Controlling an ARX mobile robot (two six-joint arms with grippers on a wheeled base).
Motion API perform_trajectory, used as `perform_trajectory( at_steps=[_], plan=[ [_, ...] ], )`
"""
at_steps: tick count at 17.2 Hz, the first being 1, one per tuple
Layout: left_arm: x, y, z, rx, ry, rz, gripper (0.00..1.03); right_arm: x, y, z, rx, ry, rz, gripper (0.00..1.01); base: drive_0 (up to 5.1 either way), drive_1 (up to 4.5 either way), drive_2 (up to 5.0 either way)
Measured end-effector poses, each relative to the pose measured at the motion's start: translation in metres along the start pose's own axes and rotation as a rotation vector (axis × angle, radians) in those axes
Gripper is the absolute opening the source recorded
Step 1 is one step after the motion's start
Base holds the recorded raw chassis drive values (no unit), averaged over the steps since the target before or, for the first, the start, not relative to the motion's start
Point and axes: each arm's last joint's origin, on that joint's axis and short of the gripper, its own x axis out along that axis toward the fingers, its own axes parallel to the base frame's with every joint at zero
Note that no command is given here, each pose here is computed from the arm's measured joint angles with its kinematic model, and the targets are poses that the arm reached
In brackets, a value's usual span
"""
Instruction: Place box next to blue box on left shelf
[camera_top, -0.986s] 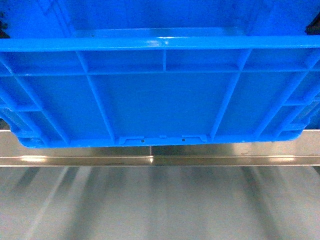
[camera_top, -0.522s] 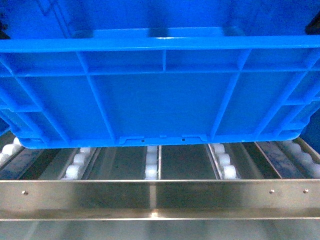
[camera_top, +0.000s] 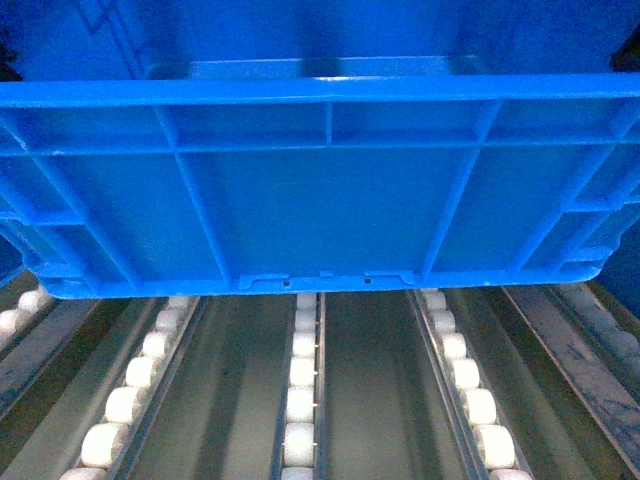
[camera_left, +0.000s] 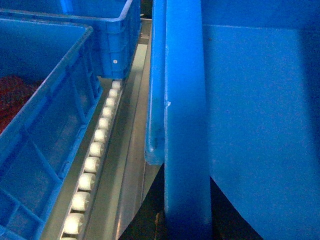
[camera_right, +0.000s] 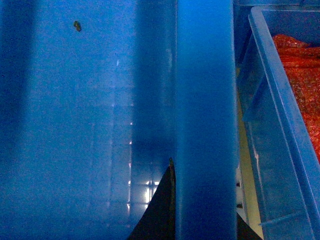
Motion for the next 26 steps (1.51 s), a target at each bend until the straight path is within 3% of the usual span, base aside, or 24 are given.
perform_trajectory(
  at_steps=[26],
  plan=[
    [0.0000, 0.0000, 0.0000, 0.000, 0.000, 0.000, 0.06, 0.0000, 0.0000, -0.0001, 0.000, 0.001, 0.000, 0.07, 0.0, 0.00, 0.0]
  ],
)
